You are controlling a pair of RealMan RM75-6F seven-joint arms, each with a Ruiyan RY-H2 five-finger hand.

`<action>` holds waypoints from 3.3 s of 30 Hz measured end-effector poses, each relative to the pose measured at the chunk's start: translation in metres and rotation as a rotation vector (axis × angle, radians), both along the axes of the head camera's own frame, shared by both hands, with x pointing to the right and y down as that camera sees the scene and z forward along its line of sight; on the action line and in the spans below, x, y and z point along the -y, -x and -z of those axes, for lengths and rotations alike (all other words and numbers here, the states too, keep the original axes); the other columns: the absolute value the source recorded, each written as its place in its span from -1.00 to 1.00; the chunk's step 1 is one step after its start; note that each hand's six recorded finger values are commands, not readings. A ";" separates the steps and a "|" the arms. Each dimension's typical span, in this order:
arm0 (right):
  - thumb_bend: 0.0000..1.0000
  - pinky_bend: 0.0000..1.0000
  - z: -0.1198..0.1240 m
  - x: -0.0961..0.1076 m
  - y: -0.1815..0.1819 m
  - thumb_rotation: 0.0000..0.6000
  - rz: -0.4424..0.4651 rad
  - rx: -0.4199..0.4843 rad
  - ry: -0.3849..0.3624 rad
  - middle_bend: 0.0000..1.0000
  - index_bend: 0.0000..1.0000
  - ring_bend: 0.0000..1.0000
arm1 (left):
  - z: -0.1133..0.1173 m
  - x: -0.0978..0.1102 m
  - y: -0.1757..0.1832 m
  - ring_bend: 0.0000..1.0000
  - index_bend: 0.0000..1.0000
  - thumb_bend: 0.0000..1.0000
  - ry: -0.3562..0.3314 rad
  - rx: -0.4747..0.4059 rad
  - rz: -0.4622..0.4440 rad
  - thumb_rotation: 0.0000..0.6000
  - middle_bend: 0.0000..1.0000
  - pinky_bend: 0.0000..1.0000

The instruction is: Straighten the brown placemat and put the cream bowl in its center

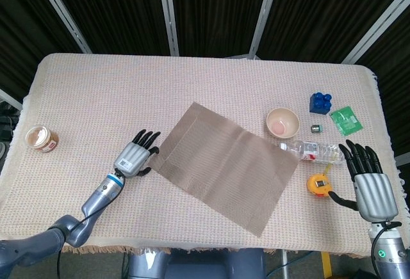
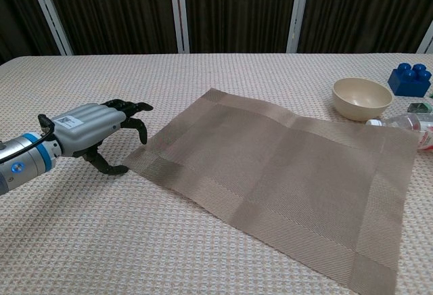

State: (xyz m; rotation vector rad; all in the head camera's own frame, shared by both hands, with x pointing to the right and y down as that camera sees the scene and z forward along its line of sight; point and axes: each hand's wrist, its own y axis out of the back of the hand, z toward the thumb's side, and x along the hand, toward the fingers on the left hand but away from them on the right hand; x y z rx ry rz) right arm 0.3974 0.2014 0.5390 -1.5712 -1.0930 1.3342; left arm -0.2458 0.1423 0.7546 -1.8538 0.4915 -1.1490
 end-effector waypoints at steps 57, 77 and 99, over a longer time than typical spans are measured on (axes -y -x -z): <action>-1.00 -1.00 0.021 -0.005 0.008 1.00 0.036 0.084 -0.027 -1.00 -1.00 -1.00 | 0.045 -0.042 -0.006 -1.00 0.35 0.00 0.017 -0.043 -0.022 1.00 -1.00 -1.00; -1.00 -1.00 0.022 -0.009 0.014 1.00 0.049 0.077 -0.032 -1.00 -1.00 -1.00 | 0.081 -0.125 0.016 -1.00 0.35 0.00 0.166 0.038 -0.158 1.00 -1.00 -1.00; -1.00 -1.00 0.023 -0.009 0.014 1.00 0.048 0.081 -0.032 -1.00 -0.99 -1.00 | 0.087 -0.126 0.032 -1.00 -1.00 -1.00 0.178 0.068 -0.158 1.00 -1.00 -1.00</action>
